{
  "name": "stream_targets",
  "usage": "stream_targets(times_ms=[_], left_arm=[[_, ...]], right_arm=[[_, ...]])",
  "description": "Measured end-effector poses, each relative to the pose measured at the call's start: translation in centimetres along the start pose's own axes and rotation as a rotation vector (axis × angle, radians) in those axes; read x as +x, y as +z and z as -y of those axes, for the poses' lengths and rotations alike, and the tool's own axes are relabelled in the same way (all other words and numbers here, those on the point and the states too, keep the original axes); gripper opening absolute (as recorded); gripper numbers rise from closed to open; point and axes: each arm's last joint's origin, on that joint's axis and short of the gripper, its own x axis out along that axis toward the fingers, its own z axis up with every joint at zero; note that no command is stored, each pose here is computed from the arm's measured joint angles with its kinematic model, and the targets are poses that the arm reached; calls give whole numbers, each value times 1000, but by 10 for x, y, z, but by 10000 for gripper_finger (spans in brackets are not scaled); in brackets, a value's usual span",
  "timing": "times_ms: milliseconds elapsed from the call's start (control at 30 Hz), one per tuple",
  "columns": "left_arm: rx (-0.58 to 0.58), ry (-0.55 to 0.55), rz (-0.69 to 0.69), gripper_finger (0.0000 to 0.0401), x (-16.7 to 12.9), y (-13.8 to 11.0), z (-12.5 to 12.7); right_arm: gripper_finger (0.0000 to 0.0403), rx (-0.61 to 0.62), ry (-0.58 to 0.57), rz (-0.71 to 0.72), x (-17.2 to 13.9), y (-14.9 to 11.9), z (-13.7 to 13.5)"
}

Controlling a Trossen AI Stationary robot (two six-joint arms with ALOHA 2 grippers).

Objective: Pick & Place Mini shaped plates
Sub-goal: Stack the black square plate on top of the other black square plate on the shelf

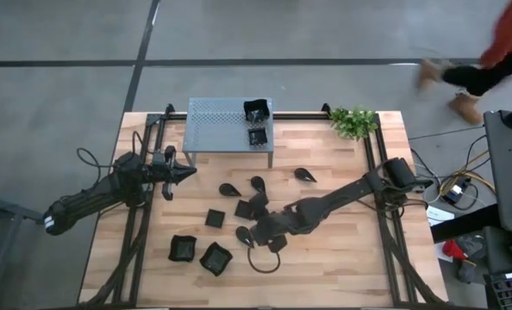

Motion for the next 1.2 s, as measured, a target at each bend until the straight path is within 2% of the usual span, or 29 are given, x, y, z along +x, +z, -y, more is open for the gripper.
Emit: stream_targets(times_ms=[100, 200, 300, 567, 633, 967, 1200], left_arm=[[0, 0, 0, 3, 0, 0, 0], [0, 0, 0, 3, 0, 0, 0], [0, 0, 0, 3, 0, 0, 0], [0, 0, 0, 3, 0, 0, 0], [0, 0, 0, 3, 0, 0, 0], [0, 0, 0, 3, 0, 0, 0], [0, 0, 0, 3, 0, 0, 0]], right_arm=[[133, 209, -4, -23, 19, -1, 6], [129, 275, -17, -77, 32, -3, 13], [127, 258, 12, -197, 38, -10, 12], [137, 225, 14, -214, 60, -8, 10], [139, 177, -16, -234, 60, -9, 14], [142, 261, -85, -62, 36, 34, 47], [141, 276, -107, -15, 27, 48, 58]])
